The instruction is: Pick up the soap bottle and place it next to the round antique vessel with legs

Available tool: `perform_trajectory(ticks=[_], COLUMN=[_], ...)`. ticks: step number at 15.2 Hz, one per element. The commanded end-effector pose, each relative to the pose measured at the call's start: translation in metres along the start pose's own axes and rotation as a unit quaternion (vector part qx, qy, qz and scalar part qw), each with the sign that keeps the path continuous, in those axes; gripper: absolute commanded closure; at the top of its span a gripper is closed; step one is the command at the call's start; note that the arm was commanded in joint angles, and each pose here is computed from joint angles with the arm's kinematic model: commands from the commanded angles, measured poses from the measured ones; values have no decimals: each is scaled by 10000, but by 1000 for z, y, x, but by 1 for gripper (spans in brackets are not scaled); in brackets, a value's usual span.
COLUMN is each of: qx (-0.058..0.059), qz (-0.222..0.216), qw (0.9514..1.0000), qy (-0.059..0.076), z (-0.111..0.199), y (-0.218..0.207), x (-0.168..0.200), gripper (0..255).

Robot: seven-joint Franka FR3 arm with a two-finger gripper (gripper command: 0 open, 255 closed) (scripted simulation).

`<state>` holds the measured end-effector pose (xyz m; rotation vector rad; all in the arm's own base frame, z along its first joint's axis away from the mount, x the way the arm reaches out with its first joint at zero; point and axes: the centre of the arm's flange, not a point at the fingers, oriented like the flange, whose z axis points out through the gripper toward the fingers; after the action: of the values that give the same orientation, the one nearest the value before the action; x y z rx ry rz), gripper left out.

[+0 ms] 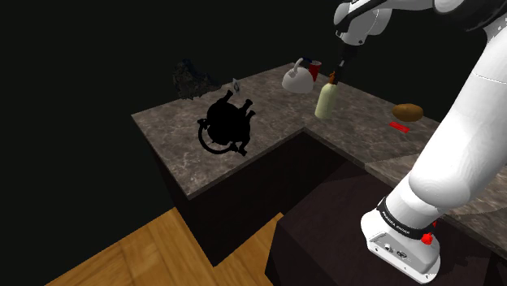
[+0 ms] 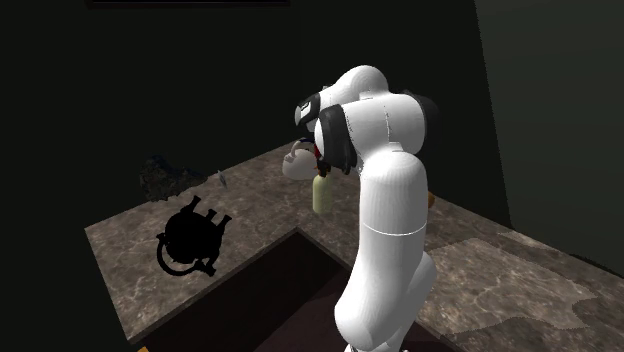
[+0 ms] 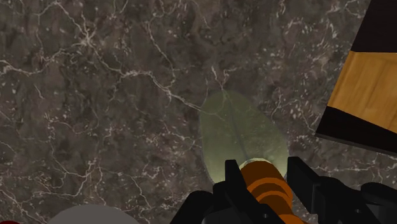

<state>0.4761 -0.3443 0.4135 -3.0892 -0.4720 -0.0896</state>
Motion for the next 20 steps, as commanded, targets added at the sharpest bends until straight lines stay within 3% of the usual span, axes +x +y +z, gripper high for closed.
perform_trajectory(ticks=[1,5,20], qx=[1,1,1], qz=[0,0,0], qw=[10000,10000,10000], qy=[-2,-1,-1], z=[0,0,-79], y=[0,0,-1], x=[0,0,5], gripper=[255,255,255])
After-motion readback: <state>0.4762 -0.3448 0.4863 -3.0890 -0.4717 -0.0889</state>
